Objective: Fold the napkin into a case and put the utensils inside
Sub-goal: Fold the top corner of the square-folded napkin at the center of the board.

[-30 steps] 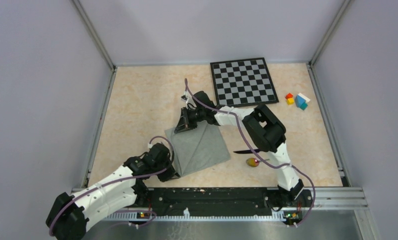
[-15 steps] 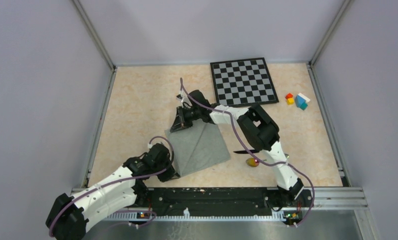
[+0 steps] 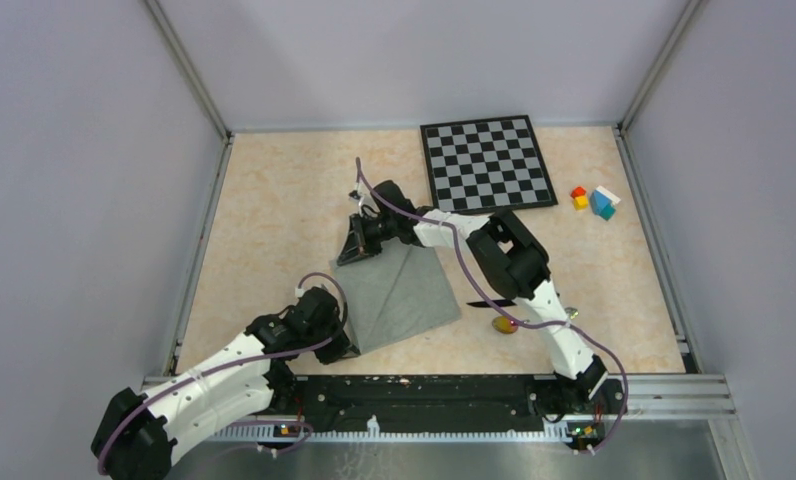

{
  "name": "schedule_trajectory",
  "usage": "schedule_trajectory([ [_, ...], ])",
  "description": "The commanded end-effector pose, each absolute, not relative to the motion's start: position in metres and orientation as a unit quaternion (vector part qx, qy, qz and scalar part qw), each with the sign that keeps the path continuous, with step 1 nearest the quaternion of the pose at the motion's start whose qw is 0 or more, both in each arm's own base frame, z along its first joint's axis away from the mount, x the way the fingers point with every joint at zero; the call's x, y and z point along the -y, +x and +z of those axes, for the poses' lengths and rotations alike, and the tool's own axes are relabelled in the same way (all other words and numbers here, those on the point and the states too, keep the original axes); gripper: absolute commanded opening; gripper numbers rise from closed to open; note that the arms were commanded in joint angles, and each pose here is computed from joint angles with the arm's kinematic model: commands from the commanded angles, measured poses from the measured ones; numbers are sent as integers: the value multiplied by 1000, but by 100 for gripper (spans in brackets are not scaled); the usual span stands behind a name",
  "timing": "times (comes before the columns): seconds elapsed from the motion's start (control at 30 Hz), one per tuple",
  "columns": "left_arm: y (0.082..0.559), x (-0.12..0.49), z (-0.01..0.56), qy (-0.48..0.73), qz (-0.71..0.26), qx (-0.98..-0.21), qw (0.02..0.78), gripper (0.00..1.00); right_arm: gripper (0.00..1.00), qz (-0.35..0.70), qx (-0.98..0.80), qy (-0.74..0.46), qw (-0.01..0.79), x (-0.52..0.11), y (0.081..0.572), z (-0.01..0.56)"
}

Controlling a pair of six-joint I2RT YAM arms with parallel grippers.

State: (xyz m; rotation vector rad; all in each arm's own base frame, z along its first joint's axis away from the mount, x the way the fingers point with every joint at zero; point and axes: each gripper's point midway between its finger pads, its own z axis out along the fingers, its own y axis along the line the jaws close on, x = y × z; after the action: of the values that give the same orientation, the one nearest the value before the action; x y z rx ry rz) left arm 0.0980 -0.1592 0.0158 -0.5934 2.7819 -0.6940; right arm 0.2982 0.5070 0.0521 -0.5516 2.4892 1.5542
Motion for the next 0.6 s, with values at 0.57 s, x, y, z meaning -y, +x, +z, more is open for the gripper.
schedule_trajectory([
  [0.57,89,149,14,-203,-212,-951,99,18,5,532,-817,-205,85,-529,303,58],
])
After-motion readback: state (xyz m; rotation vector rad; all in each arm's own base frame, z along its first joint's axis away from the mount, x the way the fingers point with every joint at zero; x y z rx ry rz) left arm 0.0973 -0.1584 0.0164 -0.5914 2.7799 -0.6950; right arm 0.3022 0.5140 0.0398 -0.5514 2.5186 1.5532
